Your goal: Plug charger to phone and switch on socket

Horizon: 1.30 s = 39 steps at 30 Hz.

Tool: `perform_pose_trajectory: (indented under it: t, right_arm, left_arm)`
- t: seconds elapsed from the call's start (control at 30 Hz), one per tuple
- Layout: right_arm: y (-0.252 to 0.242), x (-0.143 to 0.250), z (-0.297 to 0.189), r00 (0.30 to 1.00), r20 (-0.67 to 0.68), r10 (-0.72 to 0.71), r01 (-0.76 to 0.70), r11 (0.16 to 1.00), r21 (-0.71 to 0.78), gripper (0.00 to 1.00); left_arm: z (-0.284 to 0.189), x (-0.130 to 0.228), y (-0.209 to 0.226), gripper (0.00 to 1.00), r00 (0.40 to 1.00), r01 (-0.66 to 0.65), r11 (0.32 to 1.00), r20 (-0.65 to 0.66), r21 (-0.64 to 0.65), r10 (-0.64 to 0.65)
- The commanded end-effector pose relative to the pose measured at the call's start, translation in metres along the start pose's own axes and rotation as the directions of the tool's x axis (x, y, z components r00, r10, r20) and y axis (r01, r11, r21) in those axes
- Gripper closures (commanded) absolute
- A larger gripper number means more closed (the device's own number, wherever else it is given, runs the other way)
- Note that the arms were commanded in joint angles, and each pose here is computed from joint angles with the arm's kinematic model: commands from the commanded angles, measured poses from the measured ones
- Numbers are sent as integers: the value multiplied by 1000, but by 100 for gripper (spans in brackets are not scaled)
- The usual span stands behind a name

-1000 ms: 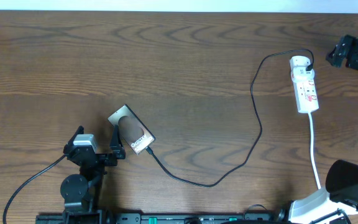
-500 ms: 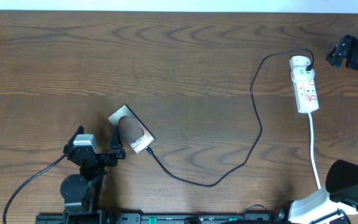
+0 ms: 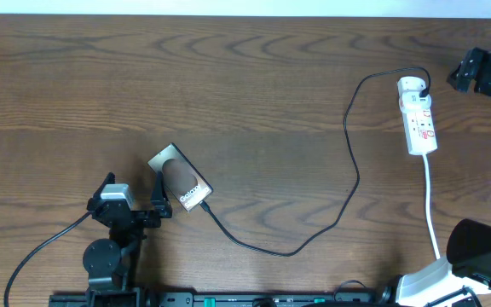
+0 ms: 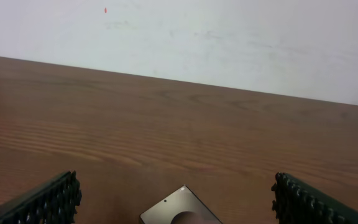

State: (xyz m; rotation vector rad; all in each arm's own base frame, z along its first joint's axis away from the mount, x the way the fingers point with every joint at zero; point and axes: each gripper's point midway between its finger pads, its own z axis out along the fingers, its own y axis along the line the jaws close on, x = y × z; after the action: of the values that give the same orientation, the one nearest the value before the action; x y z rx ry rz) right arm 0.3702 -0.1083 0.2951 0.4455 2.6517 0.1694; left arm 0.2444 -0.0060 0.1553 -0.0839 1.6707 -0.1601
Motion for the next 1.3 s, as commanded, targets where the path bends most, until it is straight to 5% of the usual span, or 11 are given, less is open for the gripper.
perform_pose_trajectory:
  t: [0.0, 0.43, 0.7, 0.87, 1.03, 1.27]
  right_arm:
    - [2, 0, -3, 1000, 8, 10, -10, 1000, -1, 1]
    - [3, -1, -7, 1000, 24, -5, 5, 1000, -1, 1]
    - [49, -36, -47, 952, 286, -105, 136, 987, -91, 1]
    - [98, -44, -93, 834, 508, -216, 303, 948, -94, 1]
    - [142, -35, -129, 632, 717, -294, 474, 879, -57, 1]
    - [148, 21, -113, 430, 864, -264, 549, 836, -17, 1]
  left_arm:
    - [1, 16, 0, 2, 999, 13, 1000, -46, 8, -12]
    - [1, 16, 0, 2, 999, 13, 1000, -46, 8, -12]
    - [1, 16, 0, 2, 999, 13, 1000, -46, 8, -12]
    - [1, 16, 0, 2, 999, 13, 1000, -46, 8, -12]
    - [1, 16, 0, 2, 999, 13, 1000, -46, 8, -12]
    - [1, 16, 0, 2, 999, 13, 1000, -46, 8, -12]
